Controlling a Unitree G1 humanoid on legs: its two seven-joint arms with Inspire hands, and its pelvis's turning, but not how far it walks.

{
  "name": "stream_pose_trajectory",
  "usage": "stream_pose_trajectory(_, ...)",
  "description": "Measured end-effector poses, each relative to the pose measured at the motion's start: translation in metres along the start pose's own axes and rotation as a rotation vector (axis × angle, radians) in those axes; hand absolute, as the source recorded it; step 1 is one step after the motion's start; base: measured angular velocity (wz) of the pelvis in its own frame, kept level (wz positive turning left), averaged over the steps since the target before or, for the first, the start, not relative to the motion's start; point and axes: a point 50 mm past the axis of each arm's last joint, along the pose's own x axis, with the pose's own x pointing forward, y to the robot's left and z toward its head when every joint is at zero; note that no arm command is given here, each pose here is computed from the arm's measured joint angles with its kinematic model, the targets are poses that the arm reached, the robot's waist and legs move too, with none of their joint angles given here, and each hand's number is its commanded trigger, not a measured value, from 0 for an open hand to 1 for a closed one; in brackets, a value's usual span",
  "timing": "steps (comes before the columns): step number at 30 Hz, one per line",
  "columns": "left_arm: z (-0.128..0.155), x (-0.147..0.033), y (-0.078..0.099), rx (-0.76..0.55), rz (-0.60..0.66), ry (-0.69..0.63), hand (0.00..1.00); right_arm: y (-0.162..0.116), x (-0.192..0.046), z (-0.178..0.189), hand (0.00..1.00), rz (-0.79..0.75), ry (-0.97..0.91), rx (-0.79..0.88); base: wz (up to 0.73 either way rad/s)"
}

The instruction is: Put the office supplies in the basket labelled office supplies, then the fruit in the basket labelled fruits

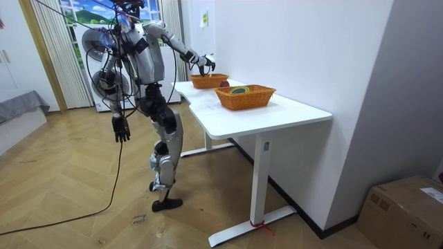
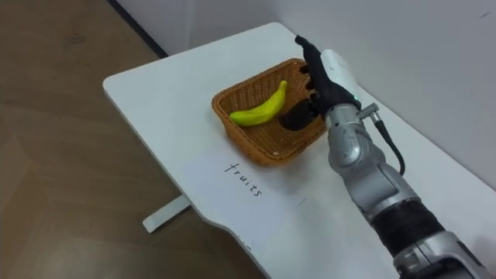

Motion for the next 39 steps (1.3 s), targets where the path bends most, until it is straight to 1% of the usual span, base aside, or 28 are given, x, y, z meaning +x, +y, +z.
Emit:
stream_pose_trajectory(3,-0.002,0.000,-0.004,-0.007,-0.013,0.011,0.00,-0.001,-0.001,0.009,0.00,-0.006,-0.043,-0.023,-0.09)
stream_pose_trajectory(6,-0.005,-0.001,-0.008,-0.011,-0.028,0.021,0.00,-0.004,-0.001,0.023,0.00,-0.017,-0.106,-0.007,-0.12)
stream_pose_trajectory(9,-0.007,-0.004,-0.014,-0.017,-0.039,0.009,0.00,-0.009,-0.002,0.030,0.00,-0.032,-0.138,-0.001,-0.03)
stream_pose_trajectory(12,-0.003,-0.004,-0.015,-0.020,-0.041,-0.013,0.00,-0.017,-0.003,0.031,0.00,-0.048,-0.156,0.001,0.00)
stream_pose_trajectory(14,0.000,-0.003,-0.016,-0.027,-0.044,-0.024,0.00,-0.026,-0.003,0.033,0.00,-0.079,-0.169,0.022,-0.02)
stream_pose_trajectory(19,0.001,-0.002,-0.020,-0.050,-0.049,-0.020,0.00,-0.039,-0.003,0.035,0.00,-0.127,-0.182,0.034,-0.13)
stream_pose_trajectory(22,0.009,-0.001,-0.018,-0.053,-0.030,-0.039,0.00,-0.043,-0.002,0.034,0.00,-0.134,-0.168,0.118,-0.07)
stream_pose_trajectory(26,0.023,0.001,-0.018,-0.046,-0.019,-0.073,0.00,-0.051,-0.001,0.029,0.00,-0.142,-0.131,0.293,0.00)
stream_pose_trajectory(30,0.030,0.002,-0.023,-0.025,-0.031,-0.091,0.00,-0.062,0.000,0.022,0.00,-0.170,-0.095,0.446,0.03)
stream_pose_trajectory(35,0.029,0.004,-0.032,-0.021,-0.057,-0.073,0.00,-0.063,0.000,0.010,0.00,-0.180,-0.037,0.531,-0.02)
stream_pose_trajectory(39,0.027,0.004,-0.038,-0.032,-0.071,-0.060,0.00,-0.063,0.000,0.007,0.00,-0.176,-0.023,0.588,-0.07)
